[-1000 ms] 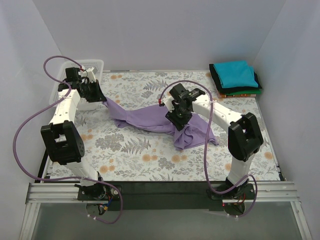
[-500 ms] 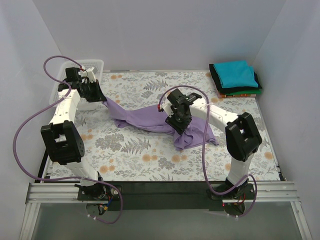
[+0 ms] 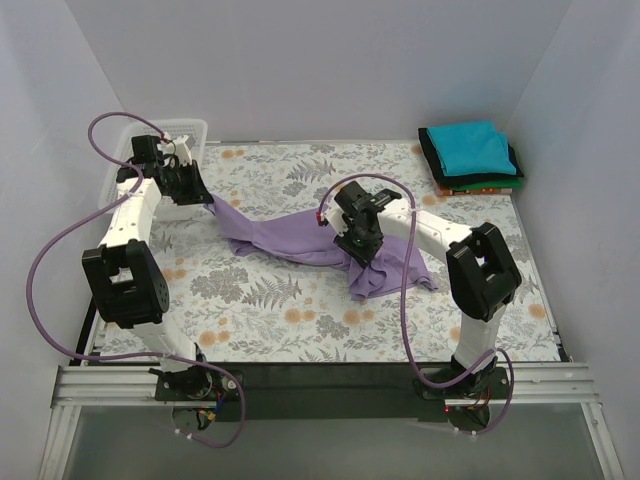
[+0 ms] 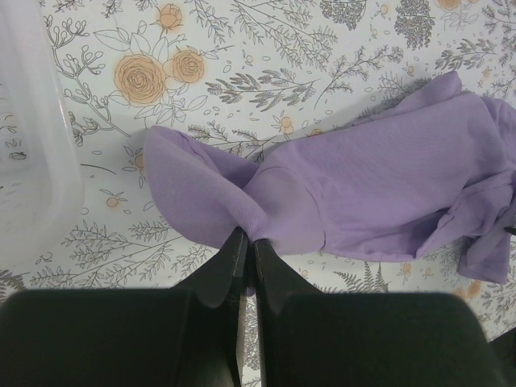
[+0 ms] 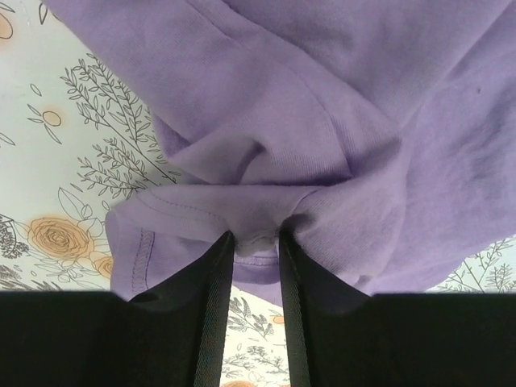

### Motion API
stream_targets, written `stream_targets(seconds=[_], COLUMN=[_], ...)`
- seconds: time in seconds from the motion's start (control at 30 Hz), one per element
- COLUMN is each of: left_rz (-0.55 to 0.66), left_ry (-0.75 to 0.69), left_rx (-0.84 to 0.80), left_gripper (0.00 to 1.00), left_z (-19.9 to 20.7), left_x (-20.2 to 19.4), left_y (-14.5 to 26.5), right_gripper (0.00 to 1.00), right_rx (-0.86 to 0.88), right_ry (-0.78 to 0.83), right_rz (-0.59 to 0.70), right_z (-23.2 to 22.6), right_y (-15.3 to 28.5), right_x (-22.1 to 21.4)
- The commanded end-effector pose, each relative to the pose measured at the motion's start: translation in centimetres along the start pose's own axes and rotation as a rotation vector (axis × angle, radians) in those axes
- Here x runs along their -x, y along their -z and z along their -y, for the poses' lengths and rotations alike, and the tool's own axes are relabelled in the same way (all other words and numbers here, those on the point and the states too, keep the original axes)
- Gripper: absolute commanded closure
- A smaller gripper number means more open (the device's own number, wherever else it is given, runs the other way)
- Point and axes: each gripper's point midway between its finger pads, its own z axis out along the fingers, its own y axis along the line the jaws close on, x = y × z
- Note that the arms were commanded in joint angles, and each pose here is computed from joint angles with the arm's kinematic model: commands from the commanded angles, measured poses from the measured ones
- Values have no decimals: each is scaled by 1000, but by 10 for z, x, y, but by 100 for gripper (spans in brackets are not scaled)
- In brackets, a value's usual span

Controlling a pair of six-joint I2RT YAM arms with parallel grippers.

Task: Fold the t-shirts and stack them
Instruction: Flatten the tshirt out

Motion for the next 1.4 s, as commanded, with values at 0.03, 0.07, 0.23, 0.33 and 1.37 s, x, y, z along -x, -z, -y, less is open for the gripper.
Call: stream_targets(seconds=[0.03,0.07,0.23,0.33,1.37], left_rz=[30,32,34,32,28], left_ry=[-31,-32,-25,-29,-26], left_rx=[-10,-10,-16,-15,-14], left_gripper=[100,100,100,100,100], left_z=[5,5,5,5,5], left_x=[9,10,11,10,7], left_y=[5,5,5,5,4], right_gripper=[63,63,66,64,74], right_rx=[-73,-83,-99,-98,3], right_ry=[1,6,-3,-4,-20], right_rz=[63,69,42,35,13], right_z=[12,13,23,24,9], right_y=[24,27,21,17,-8], right_x=[11,11,4,4,-1])
